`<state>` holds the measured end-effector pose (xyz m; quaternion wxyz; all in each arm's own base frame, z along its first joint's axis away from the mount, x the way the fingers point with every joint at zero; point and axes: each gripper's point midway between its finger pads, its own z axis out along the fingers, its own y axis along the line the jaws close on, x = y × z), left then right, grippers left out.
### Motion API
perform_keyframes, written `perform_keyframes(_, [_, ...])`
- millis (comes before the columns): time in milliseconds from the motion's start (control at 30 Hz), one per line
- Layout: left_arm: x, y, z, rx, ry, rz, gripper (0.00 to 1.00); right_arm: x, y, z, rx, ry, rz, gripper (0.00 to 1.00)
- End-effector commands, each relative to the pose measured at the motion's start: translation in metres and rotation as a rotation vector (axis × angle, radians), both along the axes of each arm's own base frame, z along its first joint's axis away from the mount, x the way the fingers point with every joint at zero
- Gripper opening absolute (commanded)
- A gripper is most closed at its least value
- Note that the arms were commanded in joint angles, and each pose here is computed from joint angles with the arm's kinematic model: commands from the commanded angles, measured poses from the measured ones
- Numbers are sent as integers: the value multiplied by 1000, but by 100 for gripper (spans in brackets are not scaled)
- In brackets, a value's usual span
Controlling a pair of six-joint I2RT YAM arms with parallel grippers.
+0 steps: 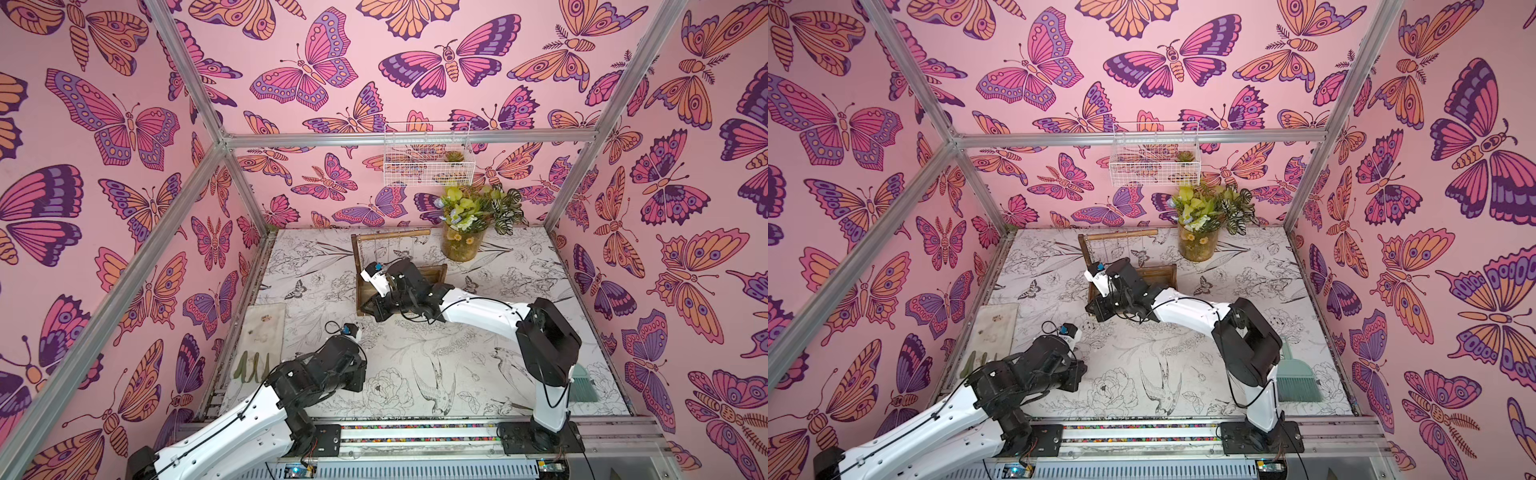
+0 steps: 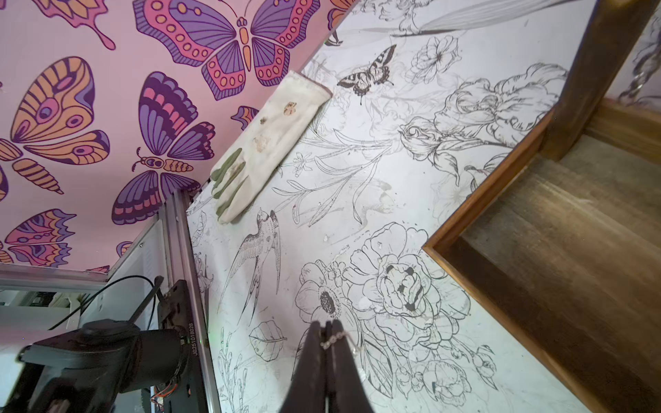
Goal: Take the necklace off the jewelry display stand
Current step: Place the necklace at the center of the board.
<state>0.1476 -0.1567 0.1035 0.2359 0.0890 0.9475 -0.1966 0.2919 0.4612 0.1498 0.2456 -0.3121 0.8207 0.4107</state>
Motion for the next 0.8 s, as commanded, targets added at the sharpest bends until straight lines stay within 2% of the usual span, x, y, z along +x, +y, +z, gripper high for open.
perform_keyframes(0, [-9,11,-18,47,58,32,0,-7,9,-6,15,11,23,0])
perform_keyframes(767, [-24,24,-60,115,170,88,0,-1,17,-65,-63,77,6,0])
